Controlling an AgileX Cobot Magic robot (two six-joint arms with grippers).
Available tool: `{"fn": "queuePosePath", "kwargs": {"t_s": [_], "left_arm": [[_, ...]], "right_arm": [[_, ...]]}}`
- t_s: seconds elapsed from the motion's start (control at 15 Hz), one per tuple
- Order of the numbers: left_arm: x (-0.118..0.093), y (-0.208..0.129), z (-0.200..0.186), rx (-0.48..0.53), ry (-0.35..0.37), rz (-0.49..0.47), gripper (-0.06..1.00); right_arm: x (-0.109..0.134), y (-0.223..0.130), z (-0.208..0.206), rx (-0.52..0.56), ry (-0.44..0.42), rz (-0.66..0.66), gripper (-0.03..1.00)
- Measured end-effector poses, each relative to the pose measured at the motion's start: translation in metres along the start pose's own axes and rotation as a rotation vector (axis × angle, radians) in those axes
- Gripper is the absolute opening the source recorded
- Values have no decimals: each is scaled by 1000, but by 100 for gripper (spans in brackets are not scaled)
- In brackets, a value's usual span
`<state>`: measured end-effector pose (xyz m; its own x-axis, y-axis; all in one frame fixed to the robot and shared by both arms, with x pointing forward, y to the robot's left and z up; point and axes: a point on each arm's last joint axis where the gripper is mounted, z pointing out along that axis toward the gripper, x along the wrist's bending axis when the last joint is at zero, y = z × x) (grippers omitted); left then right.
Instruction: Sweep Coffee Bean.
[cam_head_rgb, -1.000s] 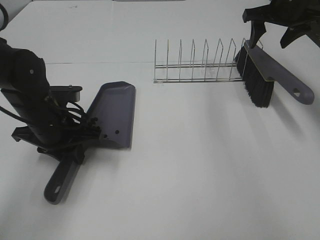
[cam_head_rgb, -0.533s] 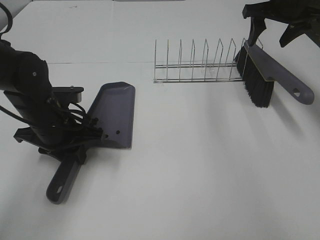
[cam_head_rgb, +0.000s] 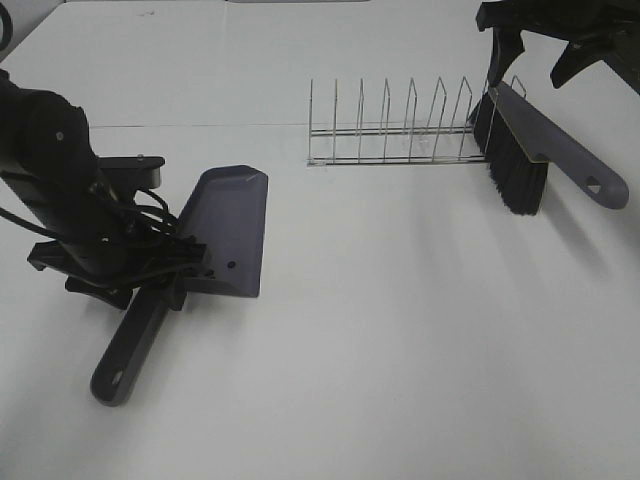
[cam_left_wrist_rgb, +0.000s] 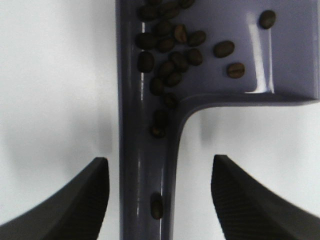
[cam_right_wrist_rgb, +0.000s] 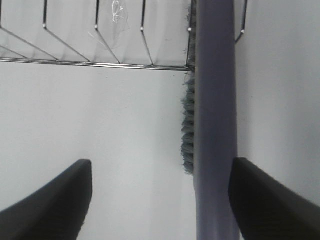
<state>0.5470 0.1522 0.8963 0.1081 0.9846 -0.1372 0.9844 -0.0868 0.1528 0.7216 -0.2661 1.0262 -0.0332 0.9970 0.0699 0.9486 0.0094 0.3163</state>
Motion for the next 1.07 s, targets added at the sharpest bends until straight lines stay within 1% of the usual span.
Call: {"fn": "queuePosePath", "kwargs": {"t_s": [0.2, 0.27, 0.33, 0.53, 0.67, 0.8, 0.87, 0.93, 1.0, 1.07], "left_arm": [[0, -4, -38, -22, 15, 47, 56], [0, -5, -47, -27, 16, 52, 56], [1, -13, -83, -55, 17, 59, 56], [4, -35, -144, -120, 3, 73, 56], [8, -56, -181, -150, -6, 80, 56], [14, -77, -212, -201, -7, 92, 56], [19, -88, -226, -234, 5, 102, 56], [21, -93, -231, -255, 7, 105, 56], [30, -114, -238, -295, 27, 116, 56], [37, -130, -238, -312, 31, 119, 56]], "right_arm": [[27, -1, -28, -55, 9, -60, 63], [31, -2, -36, -69, 12, -69, 63], [41, -8, -68, -120, 25, -89, 63], [39, -40, -103, -112, 24, -91, 63], [35, -73, -120, -77, 17, -91, 63], [30, -116, -131, -26, 13, -89, 63], [27, -140, -137, -6, 11, -88, 63], [26, -151, -138, 7, 10, -88, 63], [21, -193, -141, 46, 7, -86, 63], [18, -219, -148, 42, 7, -86, 63]]}}
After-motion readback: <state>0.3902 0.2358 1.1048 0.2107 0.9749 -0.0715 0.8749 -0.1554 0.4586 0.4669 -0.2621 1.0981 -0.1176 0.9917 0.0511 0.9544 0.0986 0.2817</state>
